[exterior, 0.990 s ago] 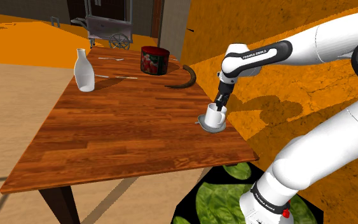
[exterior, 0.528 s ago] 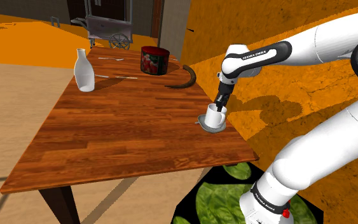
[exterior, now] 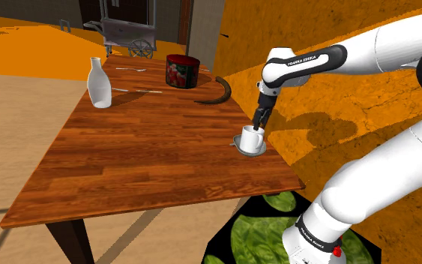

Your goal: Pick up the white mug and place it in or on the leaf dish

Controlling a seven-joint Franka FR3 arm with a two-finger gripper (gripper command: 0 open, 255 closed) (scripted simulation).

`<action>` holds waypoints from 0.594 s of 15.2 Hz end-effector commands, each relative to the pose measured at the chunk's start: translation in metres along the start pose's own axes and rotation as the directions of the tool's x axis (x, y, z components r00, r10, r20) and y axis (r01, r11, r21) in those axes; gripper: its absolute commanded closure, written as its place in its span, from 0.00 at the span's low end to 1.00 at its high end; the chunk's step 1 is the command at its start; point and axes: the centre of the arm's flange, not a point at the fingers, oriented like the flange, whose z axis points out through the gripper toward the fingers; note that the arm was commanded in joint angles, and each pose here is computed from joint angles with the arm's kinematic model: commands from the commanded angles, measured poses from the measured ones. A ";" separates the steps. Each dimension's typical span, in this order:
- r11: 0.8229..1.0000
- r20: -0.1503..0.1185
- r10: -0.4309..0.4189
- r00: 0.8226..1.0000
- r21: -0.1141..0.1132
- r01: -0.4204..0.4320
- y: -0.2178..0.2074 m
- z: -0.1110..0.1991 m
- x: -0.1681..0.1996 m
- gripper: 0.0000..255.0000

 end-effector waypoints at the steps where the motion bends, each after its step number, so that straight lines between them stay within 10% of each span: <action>1: 1.000 0.001 0.000 1.000 0.001 0.000 0.000 -0.023 -0.001 0.00; 9: 1.000 0.001 0.000 1.000 0.001 0.000 0.000 -0.034 -0.001 0.00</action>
